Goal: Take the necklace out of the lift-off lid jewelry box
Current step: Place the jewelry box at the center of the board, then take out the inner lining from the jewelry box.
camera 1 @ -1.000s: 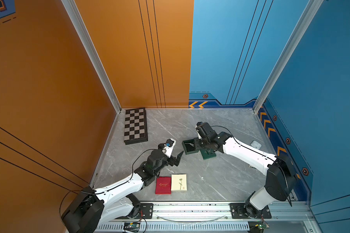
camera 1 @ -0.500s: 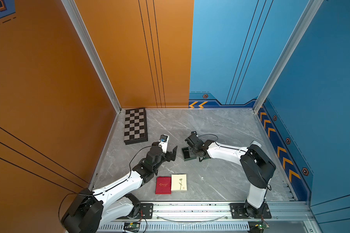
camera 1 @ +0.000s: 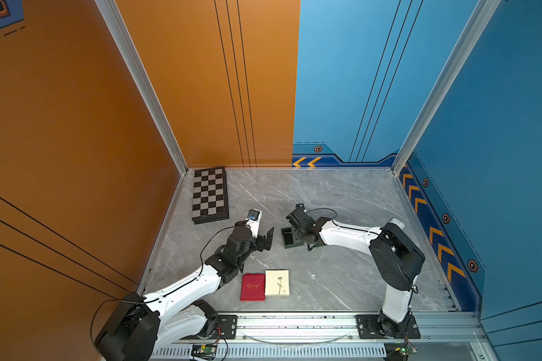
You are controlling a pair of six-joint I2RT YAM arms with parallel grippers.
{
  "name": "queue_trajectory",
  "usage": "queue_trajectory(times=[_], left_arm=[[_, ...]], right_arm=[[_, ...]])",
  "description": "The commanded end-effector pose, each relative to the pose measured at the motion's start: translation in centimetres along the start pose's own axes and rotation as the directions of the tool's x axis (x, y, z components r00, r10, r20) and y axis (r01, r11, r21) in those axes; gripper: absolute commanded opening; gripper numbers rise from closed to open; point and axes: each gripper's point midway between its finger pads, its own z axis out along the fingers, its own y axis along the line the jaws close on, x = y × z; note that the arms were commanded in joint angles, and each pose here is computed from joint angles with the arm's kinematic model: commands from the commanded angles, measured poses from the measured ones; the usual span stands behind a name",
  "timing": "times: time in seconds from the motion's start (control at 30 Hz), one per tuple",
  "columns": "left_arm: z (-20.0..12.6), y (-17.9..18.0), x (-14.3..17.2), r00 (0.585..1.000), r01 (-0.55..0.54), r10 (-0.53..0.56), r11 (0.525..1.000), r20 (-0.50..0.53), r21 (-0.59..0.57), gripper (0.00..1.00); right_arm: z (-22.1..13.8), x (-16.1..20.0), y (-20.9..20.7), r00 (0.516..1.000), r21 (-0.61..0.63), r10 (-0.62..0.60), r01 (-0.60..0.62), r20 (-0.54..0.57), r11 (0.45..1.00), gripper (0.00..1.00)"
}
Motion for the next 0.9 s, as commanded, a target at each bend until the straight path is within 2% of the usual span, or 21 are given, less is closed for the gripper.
queue_trajectory(times=[0.0,0.17,0.4,0.87], left_arm=[[-0.3,0.4,-1.5,1.000,0.014,-0.013,1.000,0.026,-0.015,0.98],[-0.3,0.6,-1.4,1.000,0.014,-0.014,1.000,0.024,-0.022,0.98],[-0.2,0.6,-1.4,1.000,0.018,-0.018,1.000,0.019,-0.019,0.98],[-0.1,0.8,-1.5,1.000,0.017,-0.017,1.000,0.021,-0.019,0.98]], right_arm=[[-2.6,-1.4,0.0,0.999,-0.013,-0.042,0.043,0.030,0.999,0.28],[-3.4,-1.4,1.1,0.994,-0.068,-0.113,0.113,0.007,0.991,0.30],[-2.8,-1.3,3.5,0.976,-0.127,-0.213,0.206,-0.048,0.970,0.30],[0.0,-0.2,3.9,0.963,-0.102,-0.240,0.228,-0.122,0.968,0.36]])
